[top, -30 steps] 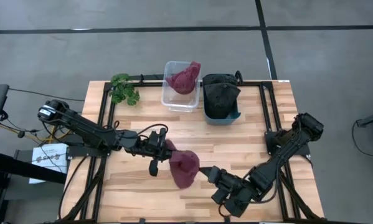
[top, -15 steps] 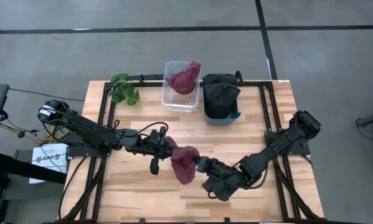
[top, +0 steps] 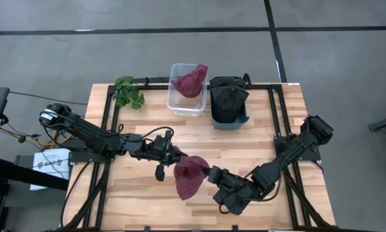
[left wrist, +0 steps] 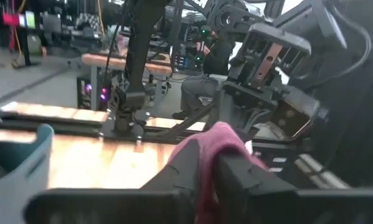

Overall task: Pick & Place hat
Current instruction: Put the red cap into the transparent bin

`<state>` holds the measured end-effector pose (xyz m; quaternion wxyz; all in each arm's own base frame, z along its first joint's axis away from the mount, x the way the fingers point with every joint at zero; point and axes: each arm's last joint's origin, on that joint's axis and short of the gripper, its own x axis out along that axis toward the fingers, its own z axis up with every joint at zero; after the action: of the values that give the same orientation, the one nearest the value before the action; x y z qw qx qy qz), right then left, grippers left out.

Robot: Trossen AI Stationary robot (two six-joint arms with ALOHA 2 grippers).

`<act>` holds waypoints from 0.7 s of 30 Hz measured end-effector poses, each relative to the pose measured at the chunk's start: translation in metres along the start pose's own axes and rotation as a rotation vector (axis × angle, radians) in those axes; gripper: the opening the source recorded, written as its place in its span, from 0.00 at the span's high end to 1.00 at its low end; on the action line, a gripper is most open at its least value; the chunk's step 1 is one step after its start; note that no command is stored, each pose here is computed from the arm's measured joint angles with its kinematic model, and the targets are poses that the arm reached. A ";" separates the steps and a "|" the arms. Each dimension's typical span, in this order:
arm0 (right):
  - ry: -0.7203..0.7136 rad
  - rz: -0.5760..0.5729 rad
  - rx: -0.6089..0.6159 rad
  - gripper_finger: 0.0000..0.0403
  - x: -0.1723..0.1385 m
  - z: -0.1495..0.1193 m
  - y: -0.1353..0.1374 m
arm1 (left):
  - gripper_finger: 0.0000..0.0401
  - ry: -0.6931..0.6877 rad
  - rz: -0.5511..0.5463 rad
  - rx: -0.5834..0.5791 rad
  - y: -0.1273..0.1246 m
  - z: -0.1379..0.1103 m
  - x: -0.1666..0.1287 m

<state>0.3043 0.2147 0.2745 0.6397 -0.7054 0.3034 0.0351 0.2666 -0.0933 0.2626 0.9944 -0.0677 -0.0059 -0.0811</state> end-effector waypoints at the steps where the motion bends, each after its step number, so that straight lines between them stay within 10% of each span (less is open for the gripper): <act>1: -0.003 -0.001 -0.001 0.99 -0.001 0.001 0.000 | 0.88 0.000 0.001 0.023 0.000 0.000 0.000; 11: 0.001 0.016 0.061 1.00 -0.003 0.001 0.003 | 0.60 0.061 0.359 0.378 0.007 -0.003 -0.003; 17: 0.036 0.116 0.135 1.00 -0.003 -0.007 0.015 | 0.57 0.174 0.705 0.620 0.000 -0.004 -0.012; 21: 0.058 0.150 0.214 1.00 0.000 -0.013 0.016 | 0.58 0.195 0.707 0.675 -0.010 -0.006 -0.015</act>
<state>0.2927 0.2027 0.2625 0.6977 -0.6093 0.3756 0.0298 0.2501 -0.1017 0.2580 0.9234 0.2681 0.0845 0.2615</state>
